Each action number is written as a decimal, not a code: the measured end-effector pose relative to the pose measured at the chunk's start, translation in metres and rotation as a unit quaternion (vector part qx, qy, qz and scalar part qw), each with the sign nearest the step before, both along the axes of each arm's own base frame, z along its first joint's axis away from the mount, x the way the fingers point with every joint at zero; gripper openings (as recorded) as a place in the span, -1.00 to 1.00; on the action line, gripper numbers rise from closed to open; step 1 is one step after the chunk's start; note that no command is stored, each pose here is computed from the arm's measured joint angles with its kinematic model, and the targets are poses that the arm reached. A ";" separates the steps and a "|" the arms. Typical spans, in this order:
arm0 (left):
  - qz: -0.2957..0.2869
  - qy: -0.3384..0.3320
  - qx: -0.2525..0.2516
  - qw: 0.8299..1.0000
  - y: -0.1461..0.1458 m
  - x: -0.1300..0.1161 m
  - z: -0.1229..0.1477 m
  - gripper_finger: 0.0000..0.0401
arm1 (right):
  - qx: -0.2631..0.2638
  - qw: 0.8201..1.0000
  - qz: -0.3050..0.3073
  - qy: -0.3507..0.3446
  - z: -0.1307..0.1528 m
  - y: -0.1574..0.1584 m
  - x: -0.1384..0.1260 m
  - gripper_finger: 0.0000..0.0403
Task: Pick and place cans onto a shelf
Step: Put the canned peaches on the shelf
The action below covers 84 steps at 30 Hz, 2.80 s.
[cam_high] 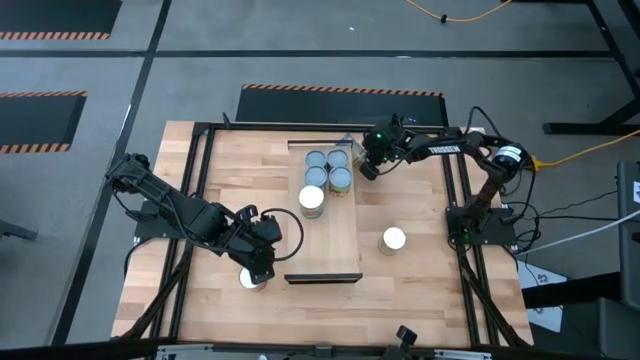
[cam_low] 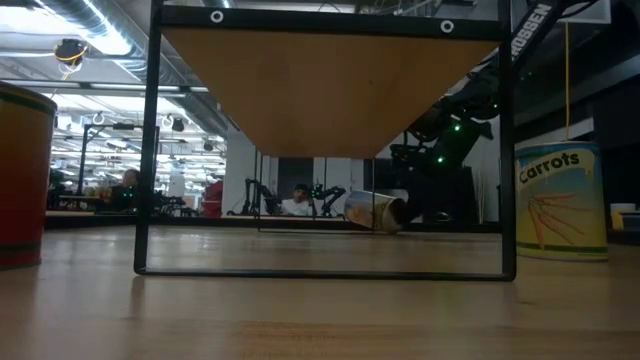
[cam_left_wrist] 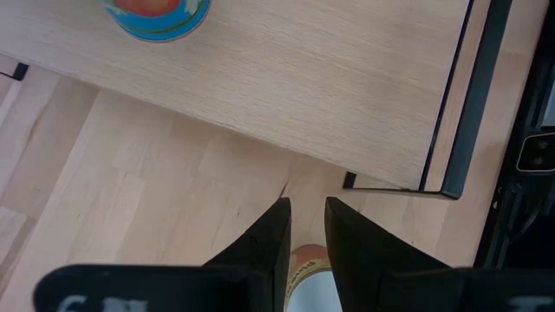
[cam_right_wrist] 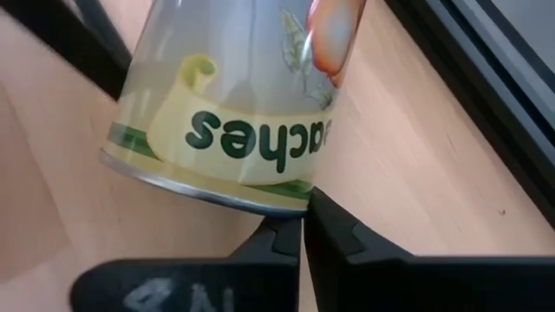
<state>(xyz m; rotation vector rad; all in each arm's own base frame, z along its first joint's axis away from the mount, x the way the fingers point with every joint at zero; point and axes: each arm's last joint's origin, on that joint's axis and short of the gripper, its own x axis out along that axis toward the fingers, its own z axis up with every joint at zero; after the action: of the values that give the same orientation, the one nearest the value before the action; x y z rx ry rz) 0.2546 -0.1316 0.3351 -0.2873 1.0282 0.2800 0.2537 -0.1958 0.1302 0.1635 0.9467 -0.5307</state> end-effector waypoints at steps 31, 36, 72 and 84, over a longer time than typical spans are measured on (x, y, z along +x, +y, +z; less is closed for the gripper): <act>-0.014 -0.001 0.011 1.000 0.000 0.000 0.000 -0.67 | 0.256 0.961 -0.024 0.103 0.156 0.091 -0.096 -0.98; -0.014 -0.002 0.011 1.000 0.000 0.000 0.000 -0.67 | 0.347 0.933 0.003 0.093 0.180 0.109 -0.098 -0.98; -0.019 -0.061 0.091 0.994 0.002 0.007 0.005 -0.67 | 0.720 0.653 -0.232 0.044 0.212 0.181 -0.027 -0.95; -0.018 -0.064 0.090 0.994 0.001 0.007 0.005 -0.67 | 0.743 0.627 -0.228 0.056 0.186 0.174 0.023 -0.95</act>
<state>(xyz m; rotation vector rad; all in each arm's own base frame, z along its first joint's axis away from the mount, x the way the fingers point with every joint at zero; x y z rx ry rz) 0.2620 -0.1301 0.3405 -0.1208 0.8747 0.3159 0.2768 -0.0218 0.3164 1.9566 1.2658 -0.0581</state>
